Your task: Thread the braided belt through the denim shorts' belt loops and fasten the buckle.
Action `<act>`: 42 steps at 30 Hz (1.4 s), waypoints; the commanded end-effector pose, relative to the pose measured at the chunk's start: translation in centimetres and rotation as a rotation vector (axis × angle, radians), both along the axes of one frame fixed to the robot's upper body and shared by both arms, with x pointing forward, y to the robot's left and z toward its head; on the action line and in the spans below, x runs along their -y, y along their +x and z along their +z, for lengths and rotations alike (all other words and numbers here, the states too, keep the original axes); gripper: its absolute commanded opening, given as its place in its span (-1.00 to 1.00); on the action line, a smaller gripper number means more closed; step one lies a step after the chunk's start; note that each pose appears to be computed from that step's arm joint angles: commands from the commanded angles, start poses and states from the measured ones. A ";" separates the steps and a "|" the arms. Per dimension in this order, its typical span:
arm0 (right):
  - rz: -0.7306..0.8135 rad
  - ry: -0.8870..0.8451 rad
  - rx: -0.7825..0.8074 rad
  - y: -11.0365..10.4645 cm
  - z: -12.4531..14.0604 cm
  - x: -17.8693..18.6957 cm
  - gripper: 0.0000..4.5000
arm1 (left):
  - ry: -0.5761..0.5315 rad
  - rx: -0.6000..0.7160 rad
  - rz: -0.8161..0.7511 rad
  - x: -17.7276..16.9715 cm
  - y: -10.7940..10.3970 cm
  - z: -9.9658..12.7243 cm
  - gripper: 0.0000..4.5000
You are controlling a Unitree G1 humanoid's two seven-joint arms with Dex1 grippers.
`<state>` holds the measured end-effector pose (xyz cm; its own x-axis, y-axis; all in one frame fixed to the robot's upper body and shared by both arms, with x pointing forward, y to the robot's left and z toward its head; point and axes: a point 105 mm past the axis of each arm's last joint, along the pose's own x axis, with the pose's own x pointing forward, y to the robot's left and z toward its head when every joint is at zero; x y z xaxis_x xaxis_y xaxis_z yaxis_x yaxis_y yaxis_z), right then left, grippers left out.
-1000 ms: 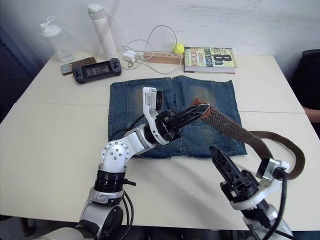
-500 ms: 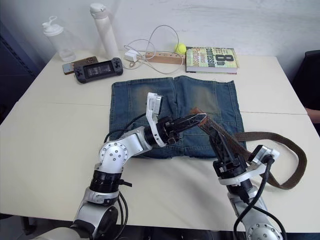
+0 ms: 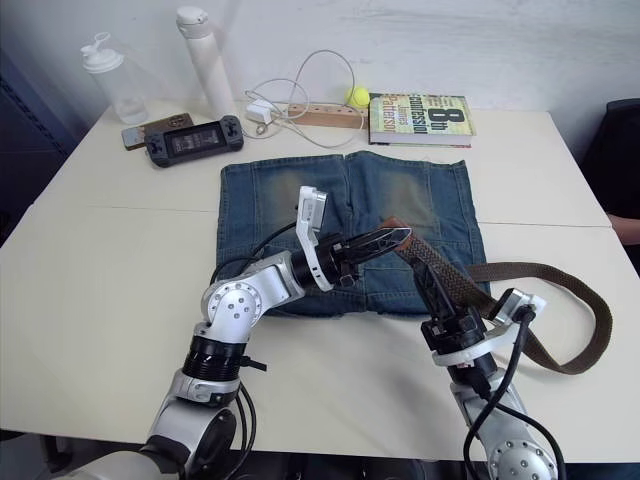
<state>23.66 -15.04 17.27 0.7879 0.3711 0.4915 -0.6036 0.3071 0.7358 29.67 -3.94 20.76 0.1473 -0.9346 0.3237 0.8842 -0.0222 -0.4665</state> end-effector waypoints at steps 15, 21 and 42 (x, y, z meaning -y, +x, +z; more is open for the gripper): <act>-0.104 -0.706 -0.081 -3.2 3.4 10.1 -1.00 | 0.616 0.842 -0.125 0.7 -1.5 -6.0 0.99; -0.138 -0.940 -0.146 -2.9 4.4 12.2 -1.00 | 0.820 1.093 -0.063 2.5 1.4 -8.9 0.99; -0.155 -0.906 -0.203 -2.1 2.5 11.5 -1.00 | 0.802 1.216 -0.329 -1.8 -0.5 -11.9 -0.99</act>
<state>21.79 -27.34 19.87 0.9132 0.3972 -0.0913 -0.3654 0.8971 0.2482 30.86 -3.05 9.89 0.0199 -0.8834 -0.4681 0.7594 -0.2911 0.5818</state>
